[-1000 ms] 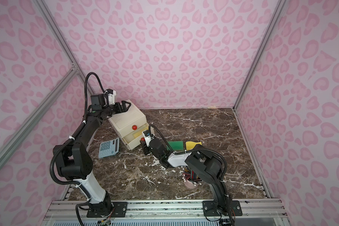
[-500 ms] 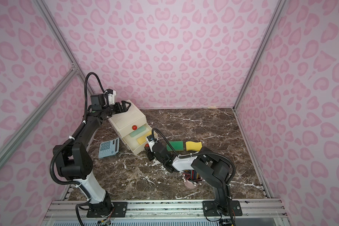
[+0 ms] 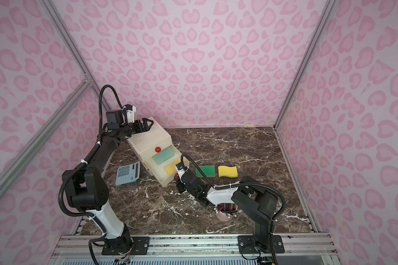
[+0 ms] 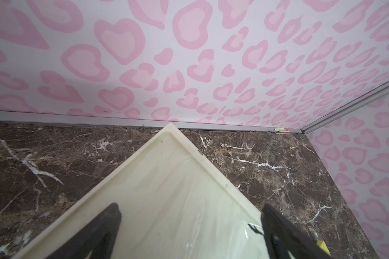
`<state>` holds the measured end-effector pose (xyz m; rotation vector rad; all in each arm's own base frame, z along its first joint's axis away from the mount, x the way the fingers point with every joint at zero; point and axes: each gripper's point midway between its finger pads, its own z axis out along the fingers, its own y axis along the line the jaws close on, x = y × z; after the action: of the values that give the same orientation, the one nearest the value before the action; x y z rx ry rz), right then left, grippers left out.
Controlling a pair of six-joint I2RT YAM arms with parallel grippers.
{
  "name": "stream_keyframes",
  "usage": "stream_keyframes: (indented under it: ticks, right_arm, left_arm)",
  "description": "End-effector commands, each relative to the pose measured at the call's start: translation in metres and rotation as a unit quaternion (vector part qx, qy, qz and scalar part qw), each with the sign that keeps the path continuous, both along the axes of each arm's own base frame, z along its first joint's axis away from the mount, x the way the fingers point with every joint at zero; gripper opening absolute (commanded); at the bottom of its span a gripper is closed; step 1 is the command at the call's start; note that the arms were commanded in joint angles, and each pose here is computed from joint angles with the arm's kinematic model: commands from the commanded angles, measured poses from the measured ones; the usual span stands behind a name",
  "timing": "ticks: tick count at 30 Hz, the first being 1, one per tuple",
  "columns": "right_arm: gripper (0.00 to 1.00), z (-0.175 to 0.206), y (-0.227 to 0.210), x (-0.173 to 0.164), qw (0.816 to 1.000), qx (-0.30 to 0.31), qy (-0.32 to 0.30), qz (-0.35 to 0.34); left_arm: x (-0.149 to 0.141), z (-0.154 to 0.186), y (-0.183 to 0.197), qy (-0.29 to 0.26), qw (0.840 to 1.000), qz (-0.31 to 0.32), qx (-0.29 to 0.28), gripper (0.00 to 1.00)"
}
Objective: Take the sponge out of the drawer
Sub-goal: Open the drawer in the storage box.
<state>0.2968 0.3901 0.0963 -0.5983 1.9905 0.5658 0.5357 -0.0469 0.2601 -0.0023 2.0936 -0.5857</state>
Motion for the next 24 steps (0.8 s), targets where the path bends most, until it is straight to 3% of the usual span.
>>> stream_keyframes:
  ticks: [1, 4, 9, 17, 20, 24]
  right_arm:
    - [0.3, -0.011, -0.012, 0.001, 0.999, -0.029, 0.005, -0.019]
    - [0.46, -0.006, -0.01, 0.001, 0.999, -0.03, -0.001, -0.014]
    - [0.63, 0.016, -0.005, 0.003, 0.999, -0.032, -0.022, 0.001]
    - [0.68, 0.057, -0.013, -0.003, 0.997, -0.05, -0.055, -0.005]
    - [0.69, 0.087, -0.022, 0.002, 0.995, -0.045, -0.078, -0.032]
    - [0.71, 0.114, -0.009, 0.014, 0.994, -0.062, -0.094, -0.019]
  left_arm:
    - [-0.006, -0.015, 0.002, 0.033, 0.999, 0.005, -0.001, 1.0]
    - [-0.006, -0.016, 0.002, 0.032, 0.999, 0.005, 0.0, 1.0]
    - [-0.006, -0.015, 0.002, 0.032, 0.999, 0.005, 0.001, 1.0]
    - [-0.007, -0.015, 0.004, 0.031, 0.999, 0.009, 0.005, 1.0]
    - [-0.007, -0.014, 0.004, 0.03, 1.0, 0.008, 0.002, 1.0]
    - [-0.009, -0.011, 0.003, 0.027, 1.0, 0.009, 0.0, 1.0]
